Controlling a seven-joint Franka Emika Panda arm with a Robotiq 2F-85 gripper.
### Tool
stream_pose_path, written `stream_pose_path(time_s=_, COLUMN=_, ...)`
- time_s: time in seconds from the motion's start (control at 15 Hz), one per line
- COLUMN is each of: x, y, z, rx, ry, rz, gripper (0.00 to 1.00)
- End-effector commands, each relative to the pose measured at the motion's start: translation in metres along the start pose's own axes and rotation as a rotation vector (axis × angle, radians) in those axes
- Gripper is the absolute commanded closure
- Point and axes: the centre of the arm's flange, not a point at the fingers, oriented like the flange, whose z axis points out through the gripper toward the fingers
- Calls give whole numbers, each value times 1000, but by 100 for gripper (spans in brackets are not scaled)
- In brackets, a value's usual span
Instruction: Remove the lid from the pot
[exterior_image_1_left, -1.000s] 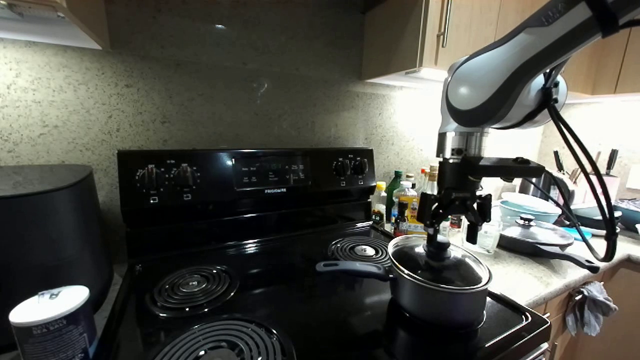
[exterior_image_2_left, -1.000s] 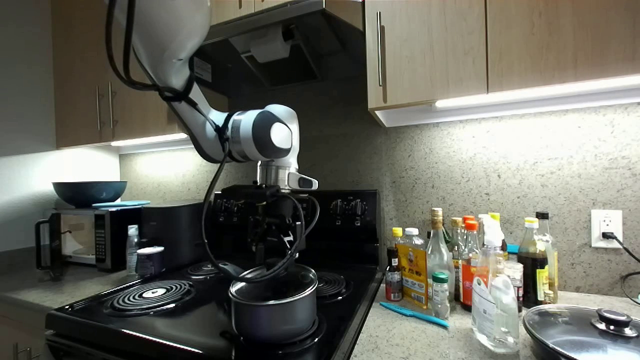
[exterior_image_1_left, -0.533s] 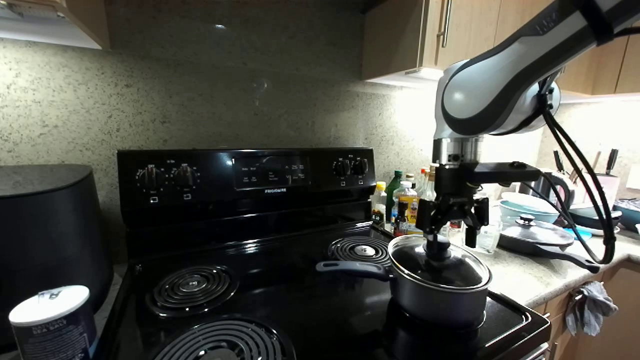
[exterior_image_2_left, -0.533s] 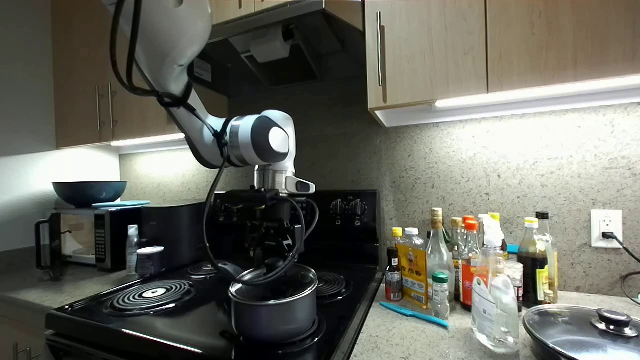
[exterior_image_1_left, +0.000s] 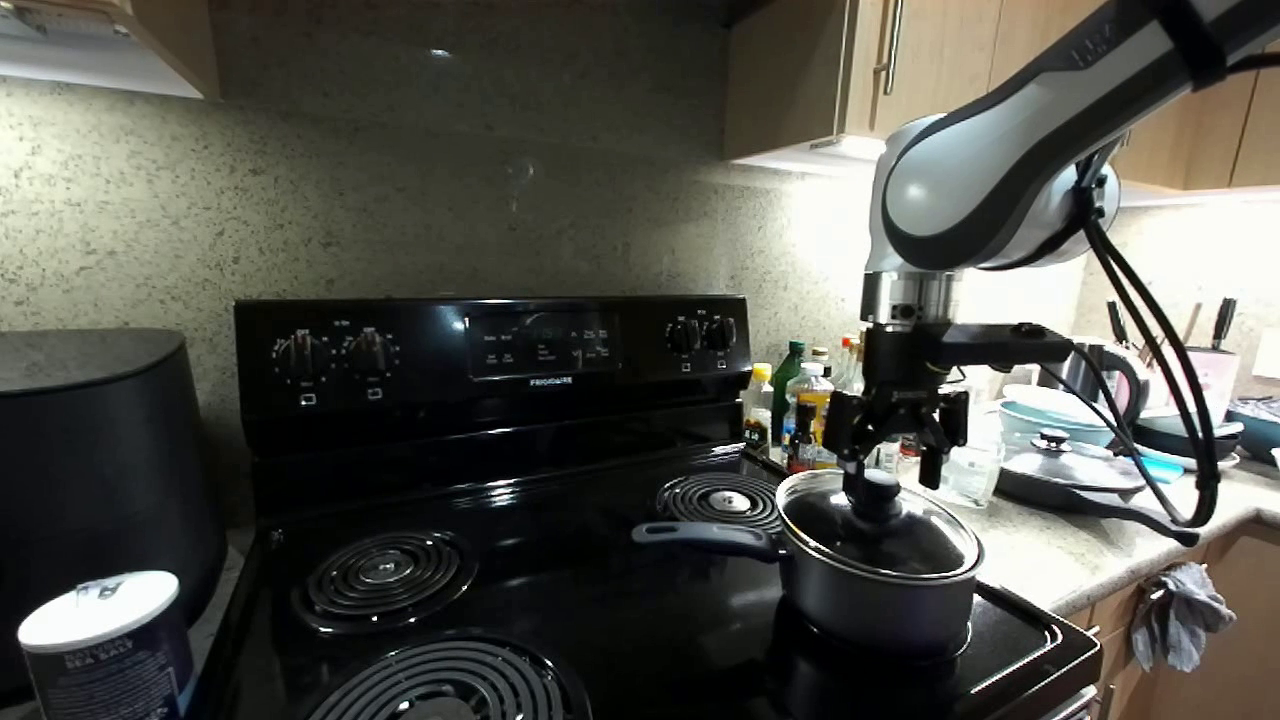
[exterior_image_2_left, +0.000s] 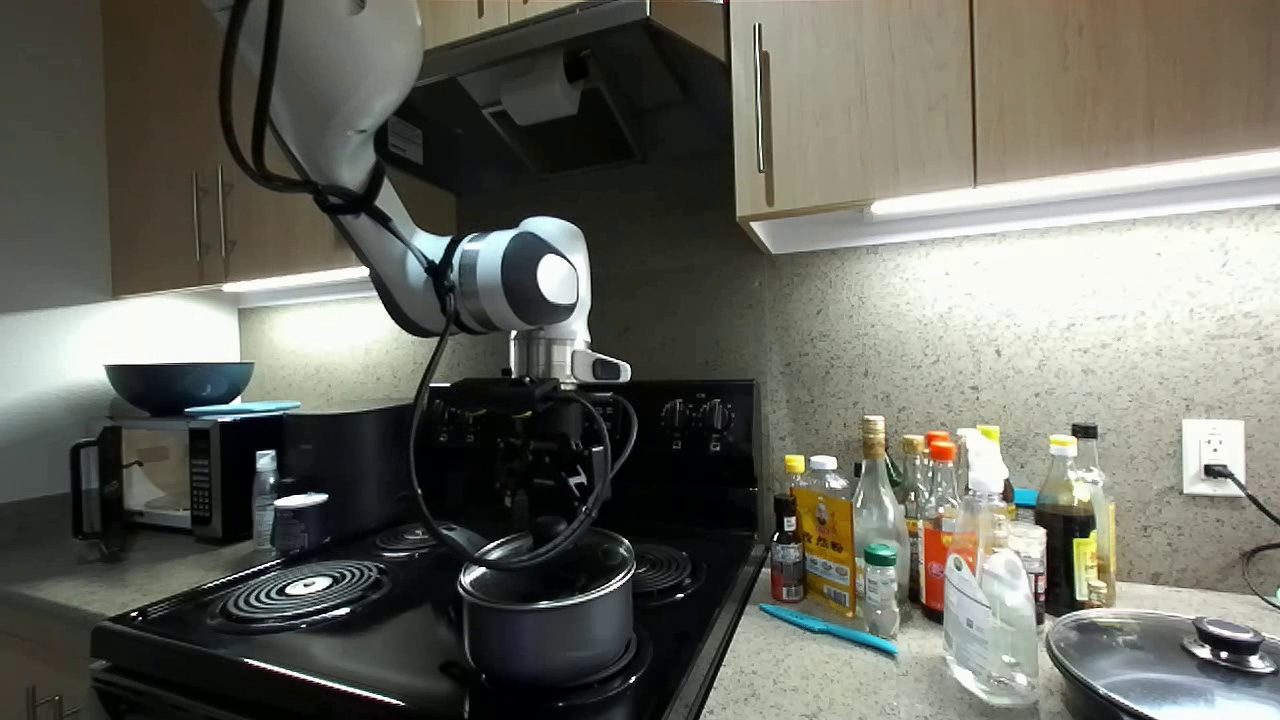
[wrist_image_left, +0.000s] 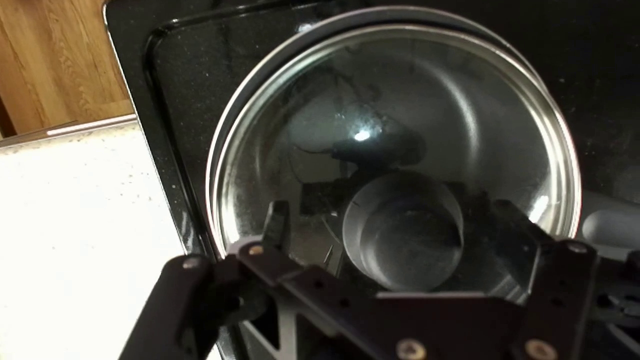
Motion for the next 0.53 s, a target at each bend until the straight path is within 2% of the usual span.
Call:
stream_pose_path(time_s=0.0, x=6, y=-2, z=0, rx=26, ry=15, rz=13, gripper=0)
stream_pose_path(time_s=0.47, x=4, y=2, z=1, rx=4, ry=17, rz=-1, gripper=0)
